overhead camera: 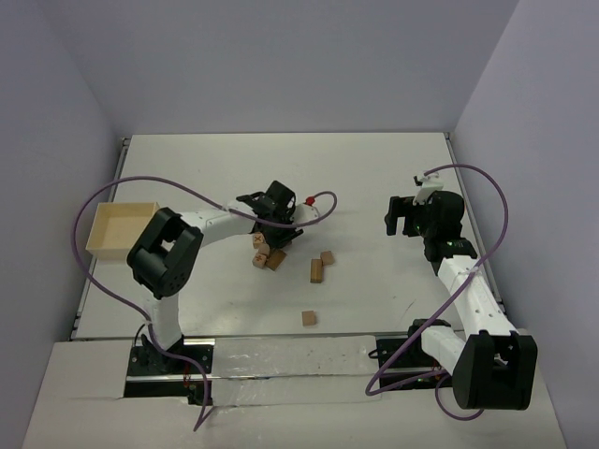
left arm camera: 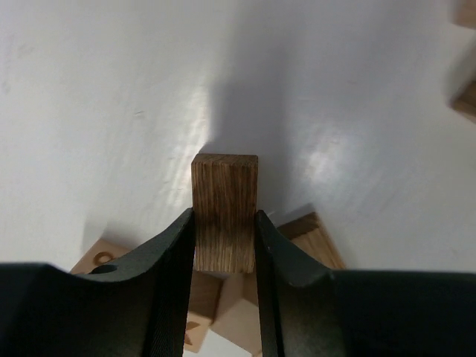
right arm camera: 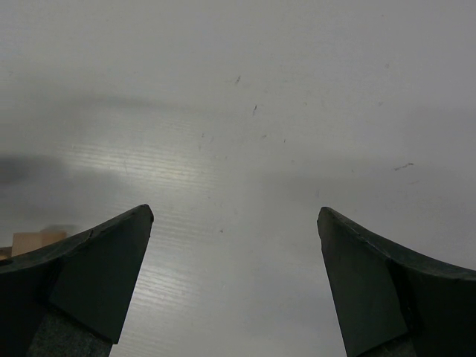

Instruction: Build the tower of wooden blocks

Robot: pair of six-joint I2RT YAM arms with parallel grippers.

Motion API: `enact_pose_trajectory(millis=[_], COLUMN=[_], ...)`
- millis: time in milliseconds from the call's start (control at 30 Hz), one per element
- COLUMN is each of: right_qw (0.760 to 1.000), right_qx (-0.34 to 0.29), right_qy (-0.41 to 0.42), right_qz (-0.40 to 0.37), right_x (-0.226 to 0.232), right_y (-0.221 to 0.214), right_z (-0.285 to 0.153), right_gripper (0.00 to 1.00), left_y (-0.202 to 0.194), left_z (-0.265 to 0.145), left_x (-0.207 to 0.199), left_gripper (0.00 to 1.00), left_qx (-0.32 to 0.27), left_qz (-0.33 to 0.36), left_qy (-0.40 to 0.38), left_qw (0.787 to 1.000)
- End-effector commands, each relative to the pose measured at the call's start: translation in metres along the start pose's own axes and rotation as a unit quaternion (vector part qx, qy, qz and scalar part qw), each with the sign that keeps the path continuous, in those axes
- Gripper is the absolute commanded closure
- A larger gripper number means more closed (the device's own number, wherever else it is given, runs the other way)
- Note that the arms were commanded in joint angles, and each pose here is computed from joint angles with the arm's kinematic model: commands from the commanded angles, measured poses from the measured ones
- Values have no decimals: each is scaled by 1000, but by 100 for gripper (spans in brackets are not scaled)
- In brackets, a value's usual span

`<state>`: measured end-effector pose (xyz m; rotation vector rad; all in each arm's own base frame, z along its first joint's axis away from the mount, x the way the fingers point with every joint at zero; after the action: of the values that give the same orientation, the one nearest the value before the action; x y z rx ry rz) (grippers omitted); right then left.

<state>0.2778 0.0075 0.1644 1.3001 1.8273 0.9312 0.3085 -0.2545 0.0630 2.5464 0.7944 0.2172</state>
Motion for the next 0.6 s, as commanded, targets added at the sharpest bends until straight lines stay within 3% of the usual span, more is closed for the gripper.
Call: enact_pose_trajectory(millis=[0,567], right_qw=[1000,1000], right_qx=[-28,-19], right_qy=[-5,-4], right_qz=[-4,-5], right_x=[-6,-7], right_y=[22,18], right_z=[-3,1], right_gripper=[0,0], left_y=[24,42], left_z=[-5,24], left_x=[-14,-13], left_gripper=[100,95], left_qx=[-10,-1], left_qz=[78,139], left_qy=[-43,-75], left_qw=[996,987])
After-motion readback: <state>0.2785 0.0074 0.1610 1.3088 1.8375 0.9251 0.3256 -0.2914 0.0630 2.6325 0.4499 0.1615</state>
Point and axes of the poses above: each gripper's point midway between its finger pads, its own z axis out along the fingers, its own x axis along the line the jaws close on, y = z × x, the point moved 5 cm from there along -z, back along the fingers, and after that the axes turned 14 degrees about -z, right-handed, at the moved point
